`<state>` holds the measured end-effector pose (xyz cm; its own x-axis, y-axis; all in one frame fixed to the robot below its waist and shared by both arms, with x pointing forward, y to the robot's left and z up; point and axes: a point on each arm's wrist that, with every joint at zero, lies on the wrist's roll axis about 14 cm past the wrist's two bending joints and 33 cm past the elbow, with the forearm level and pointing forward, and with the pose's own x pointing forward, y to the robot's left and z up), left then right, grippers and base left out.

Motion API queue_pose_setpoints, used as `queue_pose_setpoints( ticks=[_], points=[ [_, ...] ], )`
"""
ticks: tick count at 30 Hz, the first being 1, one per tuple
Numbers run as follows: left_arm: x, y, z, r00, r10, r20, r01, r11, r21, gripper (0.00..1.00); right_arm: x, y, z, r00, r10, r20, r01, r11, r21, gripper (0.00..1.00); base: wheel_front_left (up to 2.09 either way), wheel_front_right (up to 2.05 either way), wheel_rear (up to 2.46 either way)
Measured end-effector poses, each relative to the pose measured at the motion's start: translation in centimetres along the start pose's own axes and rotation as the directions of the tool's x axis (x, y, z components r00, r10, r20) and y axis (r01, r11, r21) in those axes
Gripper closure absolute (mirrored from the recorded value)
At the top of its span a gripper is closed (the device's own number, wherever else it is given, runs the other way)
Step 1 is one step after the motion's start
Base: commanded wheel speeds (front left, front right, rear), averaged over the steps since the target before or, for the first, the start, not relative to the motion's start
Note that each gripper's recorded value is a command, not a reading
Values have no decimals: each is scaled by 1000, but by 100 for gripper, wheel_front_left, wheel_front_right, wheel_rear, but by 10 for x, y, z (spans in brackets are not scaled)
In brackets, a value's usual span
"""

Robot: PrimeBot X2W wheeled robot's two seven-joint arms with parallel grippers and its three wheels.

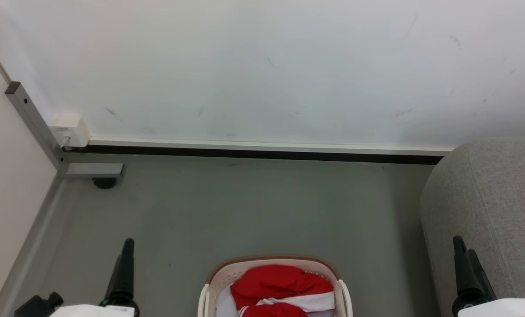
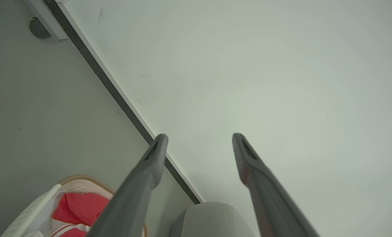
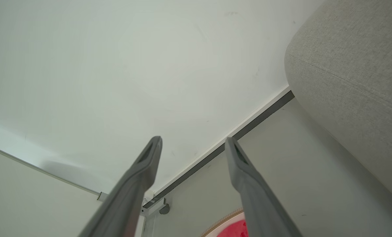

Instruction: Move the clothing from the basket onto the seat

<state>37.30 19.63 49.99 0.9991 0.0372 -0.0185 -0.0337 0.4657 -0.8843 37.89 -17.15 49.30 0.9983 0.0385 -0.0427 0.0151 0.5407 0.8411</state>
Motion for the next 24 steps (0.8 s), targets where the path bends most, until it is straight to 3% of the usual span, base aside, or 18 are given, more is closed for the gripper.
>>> queue_pose_setpoints(
  ticks=[14,24],
  points=[
    [-3,-4,-1,1000,-24,6,22,978,206,0,0,4,-5,1000,18,-5,-19,976,-217,0,0,0,0],
    [-6,-8,-2,999,-45,1,42,939,342,0,-1,9,-10,999,45,-14,-47,938,-343,0,0,0,0]
  ],
)
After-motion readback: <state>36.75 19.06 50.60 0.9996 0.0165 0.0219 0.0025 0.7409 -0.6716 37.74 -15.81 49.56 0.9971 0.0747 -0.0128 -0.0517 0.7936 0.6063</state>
